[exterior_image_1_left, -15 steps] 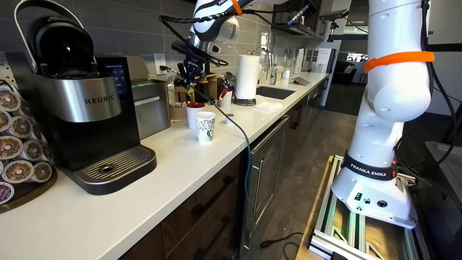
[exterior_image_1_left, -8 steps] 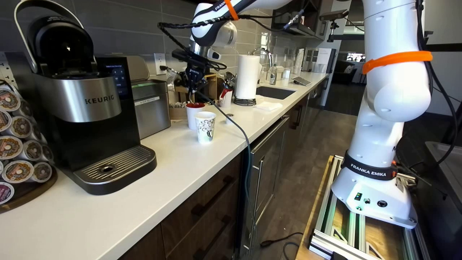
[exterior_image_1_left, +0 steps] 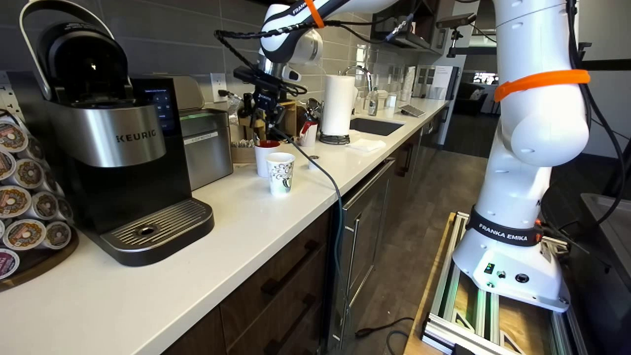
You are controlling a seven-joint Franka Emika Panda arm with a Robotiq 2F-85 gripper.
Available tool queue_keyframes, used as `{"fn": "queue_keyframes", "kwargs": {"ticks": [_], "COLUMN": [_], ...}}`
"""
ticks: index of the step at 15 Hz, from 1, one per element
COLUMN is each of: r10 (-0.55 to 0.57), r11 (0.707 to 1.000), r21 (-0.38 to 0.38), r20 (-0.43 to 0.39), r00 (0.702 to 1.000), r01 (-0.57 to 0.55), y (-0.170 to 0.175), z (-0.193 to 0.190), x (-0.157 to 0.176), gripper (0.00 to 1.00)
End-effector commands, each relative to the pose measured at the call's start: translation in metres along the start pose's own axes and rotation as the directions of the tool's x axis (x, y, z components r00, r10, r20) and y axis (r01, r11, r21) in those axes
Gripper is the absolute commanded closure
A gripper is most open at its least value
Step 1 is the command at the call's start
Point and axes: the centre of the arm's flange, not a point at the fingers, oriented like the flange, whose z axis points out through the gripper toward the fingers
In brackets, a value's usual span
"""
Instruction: Remove the objects in the paper cup and put them inside the mug
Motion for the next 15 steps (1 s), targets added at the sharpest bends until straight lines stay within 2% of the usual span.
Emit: {"fn": "queue_keyframes", "kwargs": {"ticks": [1, 3, 5, 7, 11, 15], "r10": [-0.111, -0.232, -0.339, -0.441, -0.613, -0.759], "r11": [0.991, 0.968, 0.934, 0.887, 0.776, 0.631], "r21": [-0.062, -0.072, -0.073, -0.063, -0.005, 0.071], "r20": [0.061, 0.097, 0.134, 0.170, 0.235, 0.267], "r00": [0.992, 0.968, 0.931, 0.881, 0.755, 0.594], "r01": [0.115, 0.240, 0.351, 0.456, 0.631, 0.773], "y": [0.008, 0.027, 0.049, 0.072, 0.117, 0.155], "z": [-0.035, -0.057, -0.081, -0.100, -0.129, -0.157], "x": [-0.017, -0.028, -0.028, -0.019, 0.002, 0.030], "gripper": [0.10, 0.00, 0.00, 0.00, 0.00, 0.00]}}
